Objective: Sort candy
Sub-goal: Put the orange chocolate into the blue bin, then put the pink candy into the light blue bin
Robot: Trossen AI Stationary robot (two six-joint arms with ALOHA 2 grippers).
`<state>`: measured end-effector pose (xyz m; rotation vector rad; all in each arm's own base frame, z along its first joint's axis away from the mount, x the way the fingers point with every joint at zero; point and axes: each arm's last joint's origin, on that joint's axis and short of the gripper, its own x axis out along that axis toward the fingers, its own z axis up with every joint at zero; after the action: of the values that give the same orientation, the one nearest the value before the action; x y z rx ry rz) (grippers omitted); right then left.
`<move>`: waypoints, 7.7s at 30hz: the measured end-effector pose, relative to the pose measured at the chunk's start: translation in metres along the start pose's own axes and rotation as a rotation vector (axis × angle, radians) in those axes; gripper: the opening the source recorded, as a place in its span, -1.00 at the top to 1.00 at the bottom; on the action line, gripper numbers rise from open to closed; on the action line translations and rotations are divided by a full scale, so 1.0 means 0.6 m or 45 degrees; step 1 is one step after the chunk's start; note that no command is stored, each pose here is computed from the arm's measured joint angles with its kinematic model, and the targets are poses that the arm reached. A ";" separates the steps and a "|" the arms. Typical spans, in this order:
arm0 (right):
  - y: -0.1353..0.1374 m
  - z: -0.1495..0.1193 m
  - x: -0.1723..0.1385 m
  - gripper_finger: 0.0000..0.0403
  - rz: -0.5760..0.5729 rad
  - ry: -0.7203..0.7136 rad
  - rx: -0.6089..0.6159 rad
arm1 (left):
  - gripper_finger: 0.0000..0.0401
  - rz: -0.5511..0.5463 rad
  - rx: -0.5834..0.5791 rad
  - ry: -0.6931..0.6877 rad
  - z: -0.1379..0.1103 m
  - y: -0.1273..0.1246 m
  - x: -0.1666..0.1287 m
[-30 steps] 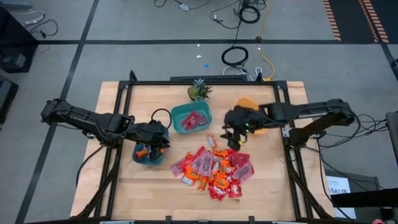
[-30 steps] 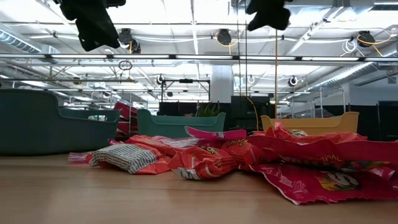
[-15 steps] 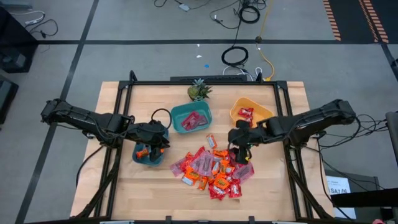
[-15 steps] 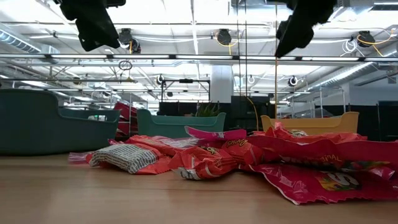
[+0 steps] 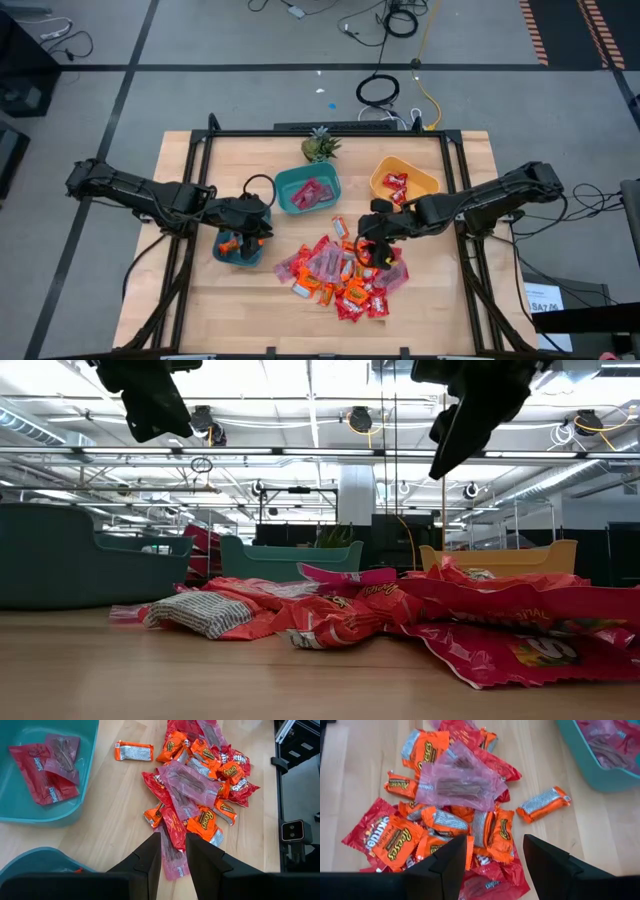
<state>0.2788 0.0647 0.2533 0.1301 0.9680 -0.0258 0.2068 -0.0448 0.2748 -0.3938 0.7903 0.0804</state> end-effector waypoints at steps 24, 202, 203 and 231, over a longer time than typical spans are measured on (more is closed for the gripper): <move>0.000 0.001 -0.001 0.07 0.001 -0.008 0.114 | 0.51 0.043 -0.005 -0.071 0.006 0.000 0.000; 0.001 0.001 -0.001 0.07 -0.003 -0.007 0.168 | 0.73 0.638 -0.607 0.231 -0.022 -0.002 -0.102; 0.001 0.001 -0.001 0.07 -0.003 -0.007 0.168 | 0.73 0.625 -0.599 0.226 -0.021 -0.003 -0.101; 0.001 0.001 -0.001 0.07 -0.002 -0.008 0.157 | 0.73 0.184 0.261 -0.069 0.039 -0.052 -0.072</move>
<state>0.2787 0.0650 0.2542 0.2426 0.9604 -0.0877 0.1988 -0.0619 0.3299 -0.1395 0.7651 0.1433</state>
